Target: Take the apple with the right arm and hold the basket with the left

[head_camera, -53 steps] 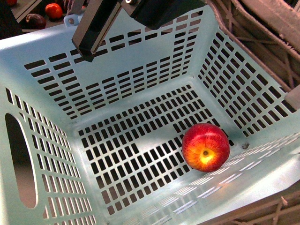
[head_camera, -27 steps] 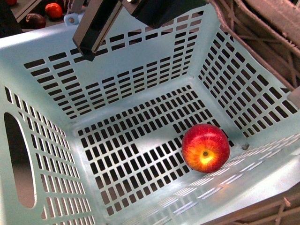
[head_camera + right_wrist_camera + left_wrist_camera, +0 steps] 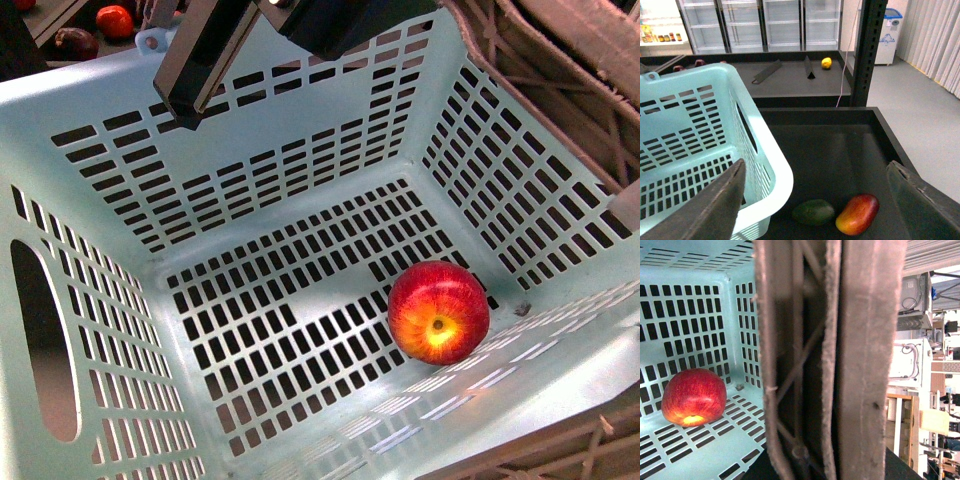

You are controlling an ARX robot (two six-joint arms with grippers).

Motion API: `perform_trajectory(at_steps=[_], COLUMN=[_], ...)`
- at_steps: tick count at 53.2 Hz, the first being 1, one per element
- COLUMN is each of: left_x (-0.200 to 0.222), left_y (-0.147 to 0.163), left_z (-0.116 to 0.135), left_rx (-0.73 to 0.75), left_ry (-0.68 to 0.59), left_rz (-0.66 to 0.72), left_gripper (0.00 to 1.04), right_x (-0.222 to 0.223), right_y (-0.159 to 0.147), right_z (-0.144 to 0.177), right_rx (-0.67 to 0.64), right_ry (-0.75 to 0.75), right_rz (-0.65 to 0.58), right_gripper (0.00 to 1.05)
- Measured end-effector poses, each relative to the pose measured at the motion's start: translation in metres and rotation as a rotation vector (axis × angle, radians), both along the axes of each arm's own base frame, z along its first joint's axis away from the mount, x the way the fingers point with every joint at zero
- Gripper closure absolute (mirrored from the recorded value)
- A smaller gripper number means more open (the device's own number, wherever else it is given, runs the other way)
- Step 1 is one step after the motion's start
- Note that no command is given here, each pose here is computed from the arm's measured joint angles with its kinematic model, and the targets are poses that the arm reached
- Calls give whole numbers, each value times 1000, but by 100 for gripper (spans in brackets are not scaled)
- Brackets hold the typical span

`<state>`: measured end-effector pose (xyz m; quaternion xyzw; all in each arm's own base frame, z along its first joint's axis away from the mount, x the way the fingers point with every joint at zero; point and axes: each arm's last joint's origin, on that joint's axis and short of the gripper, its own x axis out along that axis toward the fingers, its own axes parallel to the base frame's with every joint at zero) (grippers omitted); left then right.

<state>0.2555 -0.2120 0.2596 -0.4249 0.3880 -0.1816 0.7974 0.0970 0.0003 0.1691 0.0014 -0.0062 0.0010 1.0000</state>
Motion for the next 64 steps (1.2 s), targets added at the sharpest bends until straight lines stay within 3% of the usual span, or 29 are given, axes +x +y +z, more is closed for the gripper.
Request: perform_trajectory(at_steps=[5, 21, 24, 27, 32, 45, 64], left_x=[0, 0, 3, 12, 20, 46, 66], left_y=[0, 0, 0, 14, 40, 103, 151], left_z=[0, 0, 2, 5, -6, -25, -73], left_rx=[0, -1, -53, -133, -156, -186, -162], left_ry=[0, -9, -61, -123, -106, -24, 129], left_rz=[0, 21, 159, 488, 684, 900, 1036], left_gripper=[89, 89, 89, 89, 89, 89, 89], right_x=[0, 0, 0, 0, 0, 0, 0], right_y=[0, 0, 0, 0, 0, 0, 0], right_z=[0, 0, 0, 0, 0, 0, 0], right_rx=[0, 0, 0, 0, 0, 0, 0], right_ry=[0, 0, 0, -1, -1, -1, -1], right_rz=[0, 0, 0, -2, -1, -1, -1], right_gripper=[7, 9, 9, 9, 9, 9, 9])
